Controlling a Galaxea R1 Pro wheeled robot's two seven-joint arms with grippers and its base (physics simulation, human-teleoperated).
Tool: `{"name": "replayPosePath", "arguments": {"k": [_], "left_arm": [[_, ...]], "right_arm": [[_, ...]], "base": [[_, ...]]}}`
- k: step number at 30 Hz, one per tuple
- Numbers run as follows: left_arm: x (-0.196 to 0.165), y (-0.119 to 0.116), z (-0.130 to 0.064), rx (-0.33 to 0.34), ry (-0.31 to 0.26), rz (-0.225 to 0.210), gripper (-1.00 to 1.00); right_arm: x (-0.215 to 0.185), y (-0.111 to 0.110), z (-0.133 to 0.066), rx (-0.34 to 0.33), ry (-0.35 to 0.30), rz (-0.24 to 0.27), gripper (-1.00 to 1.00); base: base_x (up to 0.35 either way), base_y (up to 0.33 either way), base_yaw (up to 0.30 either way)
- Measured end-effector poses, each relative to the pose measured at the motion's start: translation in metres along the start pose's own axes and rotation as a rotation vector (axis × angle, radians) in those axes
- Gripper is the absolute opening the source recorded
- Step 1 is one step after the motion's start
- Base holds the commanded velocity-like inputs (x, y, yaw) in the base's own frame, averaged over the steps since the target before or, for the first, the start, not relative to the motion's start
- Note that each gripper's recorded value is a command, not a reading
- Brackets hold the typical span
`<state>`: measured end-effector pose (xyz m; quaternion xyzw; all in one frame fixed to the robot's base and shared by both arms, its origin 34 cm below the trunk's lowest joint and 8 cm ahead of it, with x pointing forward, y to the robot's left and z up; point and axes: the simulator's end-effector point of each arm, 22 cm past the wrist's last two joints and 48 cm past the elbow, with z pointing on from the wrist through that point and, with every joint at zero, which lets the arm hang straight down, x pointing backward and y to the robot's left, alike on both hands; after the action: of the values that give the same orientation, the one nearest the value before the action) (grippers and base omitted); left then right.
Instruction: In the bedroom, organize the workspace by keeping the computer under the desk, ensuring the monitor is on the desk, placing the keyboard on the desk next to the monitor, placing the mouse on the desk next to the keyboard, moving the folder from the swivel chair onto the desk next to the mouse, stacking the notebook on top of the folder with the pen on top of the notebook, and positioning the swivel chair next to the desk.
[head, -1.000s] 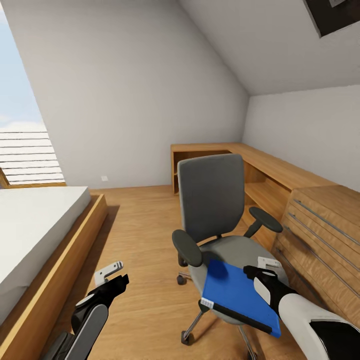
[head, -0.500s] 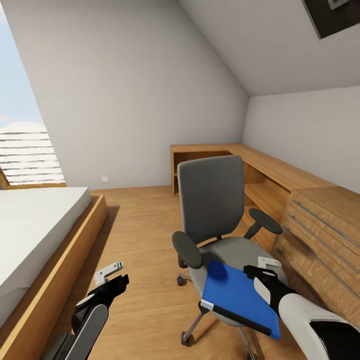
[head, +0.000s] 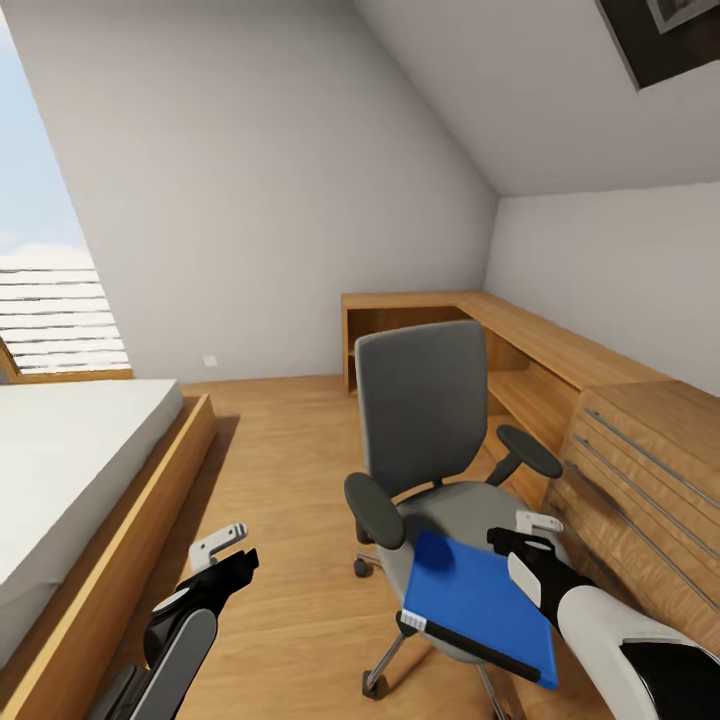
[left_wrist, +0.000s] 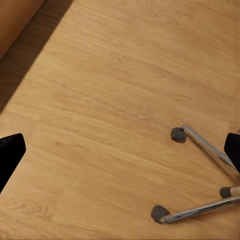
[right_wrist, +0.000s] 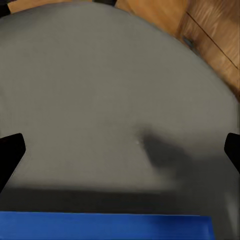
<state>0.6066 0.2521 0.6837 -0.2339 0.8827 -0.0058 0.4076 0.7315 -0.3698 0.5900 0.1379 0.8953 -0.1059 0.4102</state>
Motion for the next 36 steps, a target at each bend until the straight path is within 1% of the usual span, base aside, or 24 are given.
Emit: {"name": "replayPosePath", "arguments": {"k": [6, 8, 10, 13, 14, 17, 20, 21, 24, 25, 27, 28, 29, 31, 33, 35, 36], "left_arm": [[-0.009, -0.004, -0.007, 0.001, 0.002, 0.0, 1.0], [-0.012, -0.005, -0.009, 0.001, 0.002, 0.0, 1.0], [-0.015, -0.006, -0.011, 0.001, 0.002, 0.0, 1.0], [-0.019, -0.007, -0.014, 0.001, 0.002, 0.0, 1.0], [-0.021, -0.007, -0.015, 0.001, 0.002, 0.0, 1.0], [-0.025, -0.009, -0.019, 0.0, 0.002, 0.001, 1.0], [-0.03, -0.01, -0.022, 0.0, 0.002, 0.001, 1.0], [-0.031, -0.01, -0.023, -0.001, 0.001, 0.001, 1.0], [-0.036, -0.012, -0.027, 0.0, 0.002, 0.001, 1.0], [-0.037, -0.012, -0.028, 0.0, 0.001, 0.001, 1.0], [-0.04, -0.013, -0.03, 0.0, 0.002, 0.001, 1.0], [-0.041, -0.014, -0.031, 0.0, 0.002, 0.001, 1.0], [-0.043, -0.014, -0.032, 0.0, 0.002, 0.001, 1.0], [-0.046, -0.015, -0.034, 0.0, 0.002, 0.001, 1.0], [-0.048, -0.016, -0.036, -0.001, 0.001, 0.001, 1.0], [-0.051, -0.017, -0.039, -0.001, 0.001, 0.001, 1.0], [-0.052, -0.017, -0.04, 0.0, 0.002, 0.001, 1.0]], "right_arm": [[-0.012, 0.0, -0.006, -0.001, -0.003, 0.002, 1.0], [-0.02, 0.001, -0.009, -0.004, -0.014, 0.005, 1.0], [-0.04, 0.005, -0.013, -0.013, -0.045, 0.012, 1.0], [-0.063, 0.01, -0.018, -0.024, -0.073, 0.02, 1.0], [-0.076, 0.012, -0.022, -0.034, -0.085, 0.028, 1.0], [-0.087, 0.015, -0.03, -0.05, -0.079, 0.042, 1.0], [-0.089, 0.016, -0.046, -0.077, -0.066, 0.055, 1.0], [-0.089, 0.017, -0.056, -0.094, -0.069, 0.06, 1.0], [-0.093, 0.021, -0.078, -0.126, -0.081, 0.064, 1.0], [-0.094, 0.024, -0.093, -0.147, -0.088, 0.065, 1.0], [-0.096, 0.027, -0.11, -0.174, -0.091, 0.071, 1.0], [-0.096, 0.032, -0.126, -0.206, -0.088, 0.083, 1.0], [-0.097, 0.035, -0.135, -0.225, -0.083, 0.092, 1.0], [-0.097, 0.042, -0.152, -0.267, -0.067, 0.112, 1.0], [-0.09, 0.055, -0.178, -0.351, -0.017, 0.153, 1.0], [-0.088, 0.06, -0.189, -0.387, 0.011, 0.174, 1.0], [-0.086, 0.064, -0.195, -0.415, 0.035, 0.195, 1.0]], "base": [[0.0, 0.0, 0.0], [0.0, 0.0, 0.0], [0.0, 0.0, 0.0], [0.0, 0.0, 0.0], [0.0, 0.0, 0.0], [0.0, 0.0, 0.0], [0.0, 0.0, 0.0], [0.0, 0.0, 0.0], [0.0, 0.0, 0.0], [0.0, 0.0, 0.0], [0.0, 0.0, 0.0], [0.0, 0.0, 0.0], [0.0, 0.0, 0.0], [0.0, 0.0, 0.0], [0.0, 0.0, 0.0], [0.0, 0.0, 0.0], [0.0, 0.0, 0.0]]}}
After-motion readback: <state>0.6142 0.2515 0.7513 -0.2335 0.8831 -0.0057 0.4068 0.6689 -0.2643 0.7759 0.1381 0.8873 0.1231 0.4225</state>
